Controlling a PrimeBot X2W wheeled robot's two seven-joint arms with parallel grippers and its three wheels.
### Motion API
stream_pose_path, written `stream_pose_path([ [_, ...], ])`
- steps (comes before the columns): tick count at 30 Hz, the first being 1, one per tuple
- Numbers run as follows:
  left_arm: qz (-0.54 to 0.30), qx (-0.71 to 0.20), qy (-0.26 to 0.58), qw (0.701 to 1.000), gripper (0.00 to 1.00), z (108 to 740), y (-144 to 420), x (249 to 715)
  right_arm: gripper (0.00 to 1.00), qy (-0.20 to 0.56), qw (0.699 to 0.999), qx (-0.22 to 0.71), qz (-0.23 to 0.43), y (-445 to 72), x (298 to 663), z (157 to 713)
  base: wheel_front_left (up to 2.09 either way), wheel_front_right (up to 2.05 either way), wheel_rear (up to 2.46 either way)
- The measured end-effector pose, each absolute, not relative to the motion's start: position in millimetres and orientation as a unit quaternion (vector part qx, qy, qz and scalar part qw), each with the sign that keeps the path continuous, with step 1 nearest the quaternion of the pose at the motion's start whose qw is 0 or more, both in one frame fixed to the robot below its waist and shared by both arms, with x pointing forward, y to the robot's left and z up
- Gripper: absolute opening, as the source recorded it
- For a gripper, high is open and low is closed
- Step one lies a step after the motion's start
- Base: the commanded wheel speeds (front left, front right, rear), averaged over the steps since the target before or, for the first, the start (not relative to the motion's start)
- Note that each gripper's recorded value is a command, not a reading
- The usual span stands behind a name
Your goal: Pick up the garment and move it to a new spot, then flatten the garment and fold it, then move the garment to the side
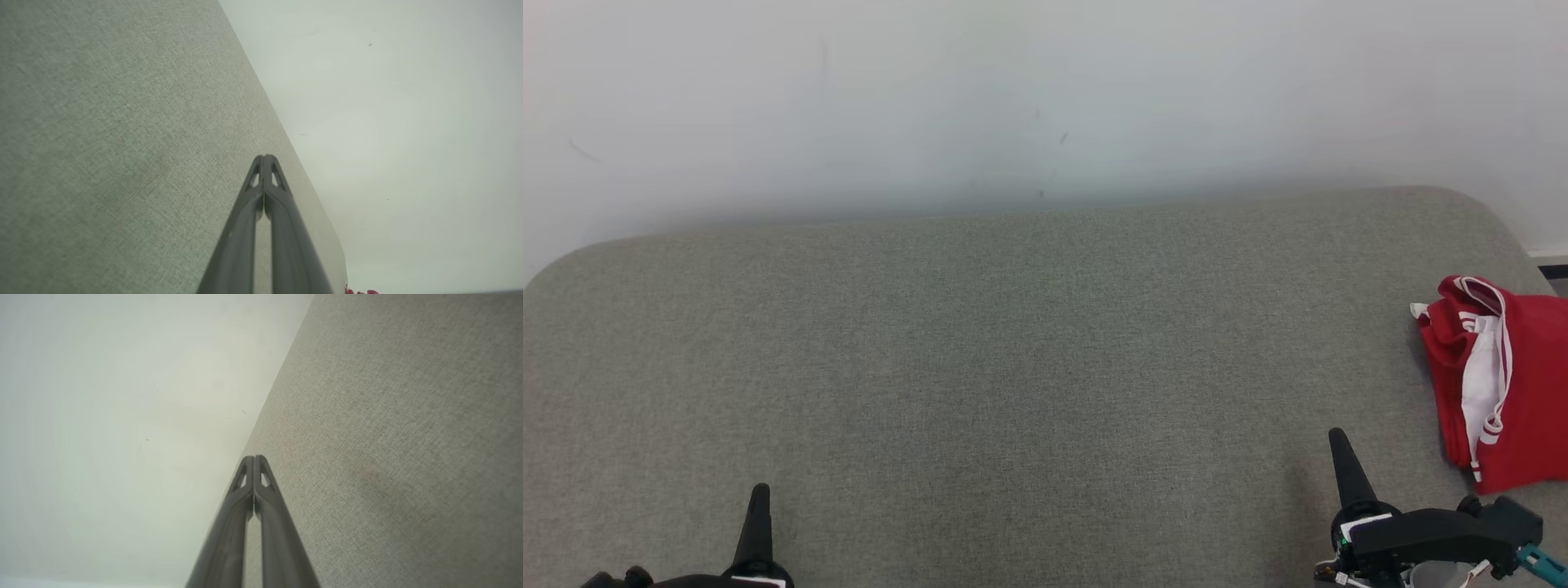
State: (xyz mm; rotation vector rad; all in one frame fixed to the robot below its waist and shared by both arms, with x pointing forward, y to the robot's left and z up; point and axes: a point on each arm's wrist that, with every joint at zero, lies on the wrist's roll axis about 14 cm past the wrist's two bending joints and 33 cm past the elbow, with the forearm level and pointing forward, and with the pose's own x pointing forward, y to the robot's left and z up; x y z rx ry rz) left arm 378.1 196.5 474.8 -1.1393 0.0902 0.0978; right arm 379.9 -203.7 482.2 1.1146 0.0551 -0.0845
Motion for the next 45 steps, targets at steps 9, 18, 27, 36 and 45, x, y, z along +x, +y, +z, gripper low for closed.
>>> stream_pose_path([
  [9,0.040,-0.574,0.039,0.817,0.00,478.4,196.3,379.4,0.00,0.023,0.822,0.568,-0.036,-203.2,381.3,485.4,0.00,0.00,0.00],
  [18,0.033,-0.607,0.031,0.793,0.00,483.6,196.6,381.5,0.00,0.018,0.798,0.601,-0.030,-202.8,382.8,489.5,0.00,0.00,0.00],
  [27,0.027,-0.638,0.025,0.769,0.00,488.9,197.0,383.7,0.00,0.014,0.775,0.631,-0.024,-202.3,384.2,493.3,0.00,0.00,0.00],
  [36,0.018,-0.663,0.018,0.748,0.00,493.6,197.4,384.6,0.00,0.011,0.751,0.660,-0.017,-201.7,385.4,496.9,0.00,0.00,0.00],
  [45,0.010,-0.687,0.011,0.726,0.00,499.8,198.0,387.2,0.00,0.006,0.728,0.685,-0.010,-201.2,386.8,501.4,0.00,0.00,0.00],
])
